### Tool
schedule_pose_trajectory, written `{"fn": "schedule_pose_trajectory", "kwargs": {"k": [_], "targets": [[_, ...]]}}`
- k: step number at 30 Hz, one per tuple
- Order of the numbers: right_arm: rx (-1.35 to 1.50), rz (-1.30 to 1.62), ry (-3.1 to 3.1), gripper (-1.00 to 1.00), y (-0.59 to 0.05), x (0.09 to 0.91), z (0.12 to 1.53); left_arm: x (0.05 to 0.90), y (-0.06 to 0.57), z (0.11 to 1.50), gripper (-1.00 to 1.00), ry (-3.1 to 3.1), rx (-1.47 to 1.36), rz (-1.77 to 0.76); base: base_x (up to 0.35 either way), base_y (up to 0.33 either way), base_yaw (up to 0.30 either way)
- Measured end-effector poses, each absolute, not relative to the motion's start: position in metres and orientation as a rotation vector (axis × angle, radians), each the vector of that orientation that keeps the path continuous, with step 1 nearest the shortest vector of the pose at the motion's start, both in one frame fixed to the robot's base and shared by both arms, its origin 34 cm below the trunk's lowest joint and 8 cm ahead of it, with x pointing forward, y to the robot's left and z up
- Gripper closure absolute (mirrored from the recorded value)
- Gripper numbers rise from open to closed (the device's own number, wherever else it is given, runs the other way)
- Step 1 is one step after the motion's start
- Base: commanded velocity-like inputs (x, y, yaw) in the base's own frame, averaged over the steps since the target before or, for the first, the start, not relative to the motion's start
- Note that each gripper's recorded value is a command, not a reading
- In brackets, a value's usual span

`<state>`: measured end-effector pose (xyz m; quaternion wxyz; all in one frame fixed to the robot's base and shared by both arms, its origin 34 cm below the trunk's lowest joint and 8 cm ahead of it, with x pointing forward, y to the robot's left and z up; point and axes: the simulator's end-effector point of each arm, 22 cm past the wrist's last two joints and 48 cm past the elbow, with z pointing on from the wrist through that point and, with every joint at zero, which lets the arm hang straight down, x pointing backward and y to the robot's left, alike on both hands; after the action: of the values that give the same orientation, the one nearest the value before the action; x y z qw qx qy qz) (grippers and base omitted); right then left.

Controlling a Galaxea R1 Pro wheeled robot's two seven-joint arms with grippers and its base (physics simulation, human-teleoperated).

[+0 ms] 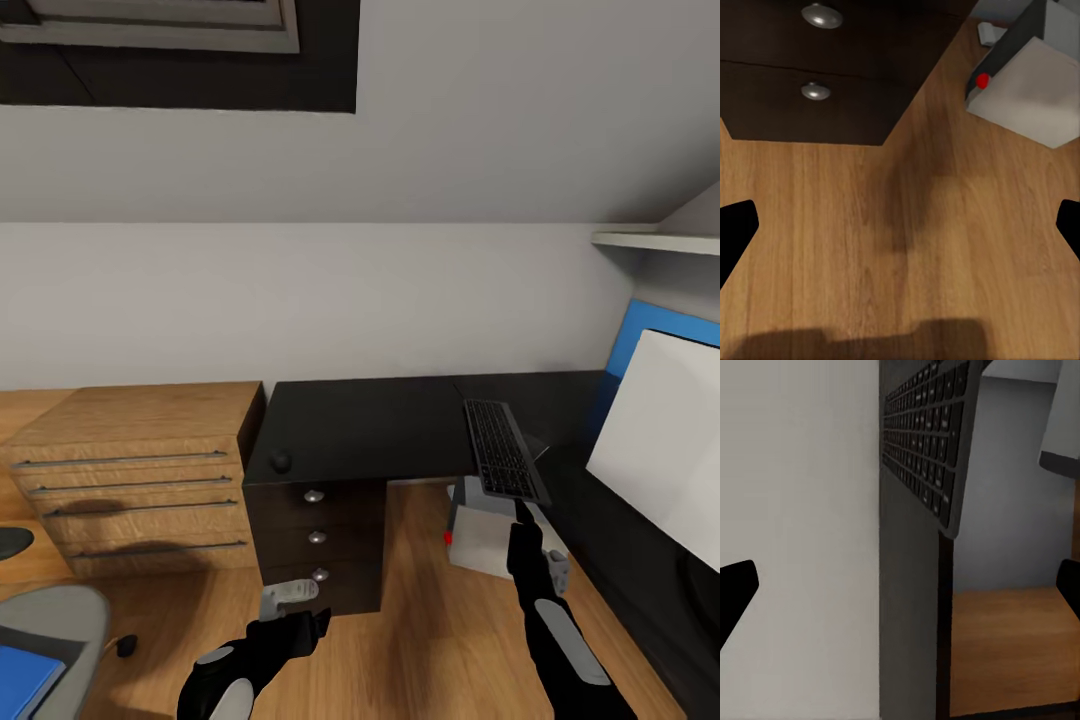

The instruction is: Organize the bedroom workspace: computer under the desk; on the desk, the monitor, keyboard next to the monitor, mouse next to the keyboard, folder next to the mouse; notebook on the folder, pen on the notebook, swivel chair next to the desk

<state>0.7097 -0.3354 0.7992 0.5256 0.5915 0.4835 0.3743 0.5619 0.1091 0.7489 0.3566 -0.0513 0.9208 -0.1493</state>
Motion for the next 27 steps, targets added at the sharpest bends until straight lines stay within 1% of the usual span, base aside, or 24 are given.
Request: {"fn": "schedule_pose_trajectory", "kwargs": {"k": [12,27], "targets": [[1.399,0.862,1.151,-1.00,-0.360,0.707,0.782,0.561,0.110,0.728,-1.00,2.376,-0.131,-0.379,0.000,0.000,0.000],[1.403,0.854,1.156,-1.00,-0.364,0.705,0.754,0.558,0.108,0.700,-1.00,2.380,-0.126,-0.381,0.000,0.000,0.000]]}}
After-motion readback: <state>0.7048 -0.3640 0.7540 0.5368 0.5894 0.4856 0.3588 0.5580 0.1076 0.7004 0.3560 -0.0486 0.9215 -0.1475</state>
